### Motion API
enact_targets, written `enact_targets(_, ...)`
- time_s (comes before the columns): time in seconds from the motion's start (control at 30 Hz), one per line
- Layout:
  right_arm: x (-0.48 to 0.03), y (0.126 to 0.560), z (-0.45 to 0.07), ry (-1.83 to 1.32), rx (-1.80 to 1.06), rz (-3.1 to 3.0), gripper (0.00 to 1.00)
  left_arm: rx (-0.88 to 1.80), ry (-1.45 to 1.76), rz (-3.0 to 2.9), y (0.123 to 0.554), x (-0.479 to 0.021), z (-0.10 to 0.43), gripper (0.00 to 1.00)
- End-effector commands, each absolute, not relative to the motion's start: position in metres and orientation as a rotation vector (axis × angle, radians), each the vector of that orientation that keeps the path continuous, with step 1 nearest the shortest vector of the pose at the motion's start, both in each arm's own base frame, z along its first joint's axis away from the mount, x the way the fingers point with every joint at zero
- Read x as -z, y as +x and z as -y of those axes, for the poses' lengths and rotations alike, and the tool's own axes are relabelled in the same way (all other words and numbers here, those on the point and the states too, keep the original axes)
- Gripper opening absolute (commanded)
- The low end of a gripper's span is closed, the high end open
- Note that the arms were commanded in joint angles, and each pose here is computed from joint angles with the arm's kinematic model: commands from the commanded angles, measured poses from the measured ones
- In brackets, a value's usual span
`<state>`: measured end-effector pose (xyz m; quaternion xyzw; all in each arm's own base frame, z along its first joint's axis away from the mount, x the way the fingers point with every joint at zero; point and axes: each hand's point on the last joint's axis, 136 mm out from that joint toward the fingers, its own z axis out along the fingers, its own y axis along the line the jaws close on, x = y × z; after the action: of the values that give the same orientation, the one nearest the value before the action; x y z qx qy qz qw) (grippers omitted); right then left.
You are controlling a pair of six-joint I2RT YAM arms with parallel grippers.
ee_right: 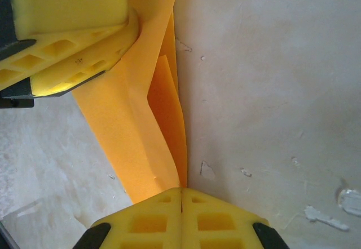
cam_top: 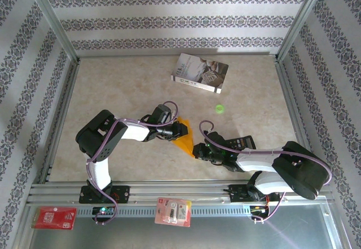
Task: Fold a paper plane with a square sheet of paper (pick it up from the middle)
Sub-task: Fourth fold the wing at the center of the table.
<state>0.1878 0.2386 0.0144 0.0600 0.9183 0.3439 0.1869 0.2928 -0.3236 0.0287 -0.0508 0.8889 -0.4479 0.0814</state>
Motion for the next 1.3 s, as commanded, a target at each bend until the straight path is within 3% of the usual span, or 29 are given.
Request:
enact_targets(0.0,0.001,0.179,-0.232,0.153,-0.914,-2.656,0.07,1.247,-0.224,-2.706,0.292,-0.004,0.305,0.23)
enact_targets(0.53,-0.048,0.185,-0.238,0.006,-0.962,-2.555,0.2,1.237,-0.236,-2.711,0.292,-0.001,0.303,0.23)
enact_targets(0.83,-0.065,0.186,-0.266,-0.137,-1.037,-2.546,0.15,1.238,-0.238,-2.711,0.292,-0.001,0.303,0.23)
enact_targets(1.27,-0.029,0.187,-0.261,-0.077,-1.002,-2.664,0.1,1.24,-0.228,-2.71,0.293,-0.005,0.304,0.23)
